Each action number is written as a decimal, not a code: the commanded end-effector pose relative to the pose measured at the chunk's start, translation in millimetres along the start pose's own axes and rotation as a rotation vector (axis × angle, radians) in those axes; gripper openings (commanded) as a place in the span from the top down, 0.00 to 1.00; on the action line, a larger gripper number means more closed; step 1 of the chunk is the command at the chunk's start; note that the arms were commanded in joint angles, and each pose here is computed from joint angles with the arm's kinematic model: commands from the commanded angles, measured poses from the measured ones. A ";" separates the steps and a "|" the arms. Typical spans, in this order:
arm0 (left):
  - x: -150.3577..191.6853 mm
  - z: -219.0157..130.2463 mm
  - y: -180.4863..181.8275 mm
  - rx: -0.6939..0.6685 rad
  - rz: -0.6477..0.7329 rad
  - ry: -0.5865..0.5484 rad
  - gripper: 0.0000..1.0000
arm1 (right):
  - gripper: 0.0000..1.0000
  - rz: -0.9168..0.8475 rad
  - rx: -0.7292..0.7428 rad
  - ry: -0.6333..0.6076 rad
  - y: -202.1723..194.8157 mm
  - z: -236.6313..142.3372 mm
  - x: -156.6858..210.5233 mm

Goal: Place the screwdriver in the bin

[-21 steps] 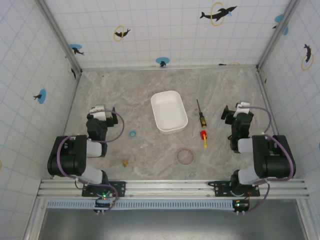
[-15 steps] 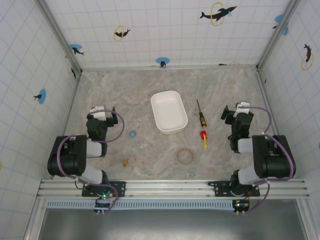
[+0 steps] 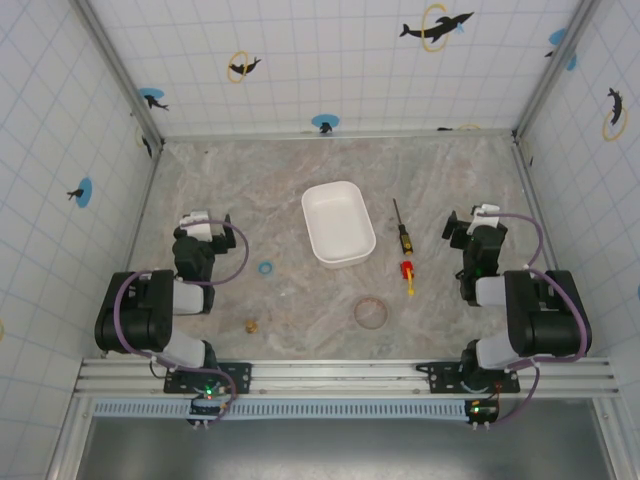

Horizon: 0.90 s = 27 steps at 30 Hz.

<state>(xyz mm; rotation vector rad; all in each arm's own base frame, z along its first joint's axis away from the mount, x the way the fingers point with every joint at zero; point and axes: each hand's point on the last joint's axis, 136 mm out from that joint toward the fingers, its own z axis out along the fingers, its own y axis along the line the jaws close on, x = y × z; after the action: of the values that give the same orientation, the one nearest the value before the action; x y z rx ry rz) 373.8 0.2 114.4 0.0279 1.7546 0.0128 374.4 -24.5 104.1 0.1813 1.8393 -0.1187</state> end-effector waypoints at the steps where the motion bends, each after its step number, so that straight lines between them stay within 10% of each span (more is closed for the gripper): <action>1: -9.1 4.1 0.7 -0.006 0.017 -0.022 0.02 | 0.01 0.007 0.015 -0.045 0.1 3.5 -16.4; 27: -20.0 -2.6 -9.6 0.053 0.041 -0.044 0.03 | 0.01 0.000 0.023 -0.080 0.2 -9.6 -30.0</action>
<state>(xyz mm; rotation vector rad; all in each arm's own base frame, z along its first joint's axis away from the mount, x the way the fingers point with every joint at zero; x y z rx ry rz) 372.9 -6.4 116.7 0.0784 1.7509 -0.0023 372.9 -22.4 116.0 0.1817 1.8001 -0.1311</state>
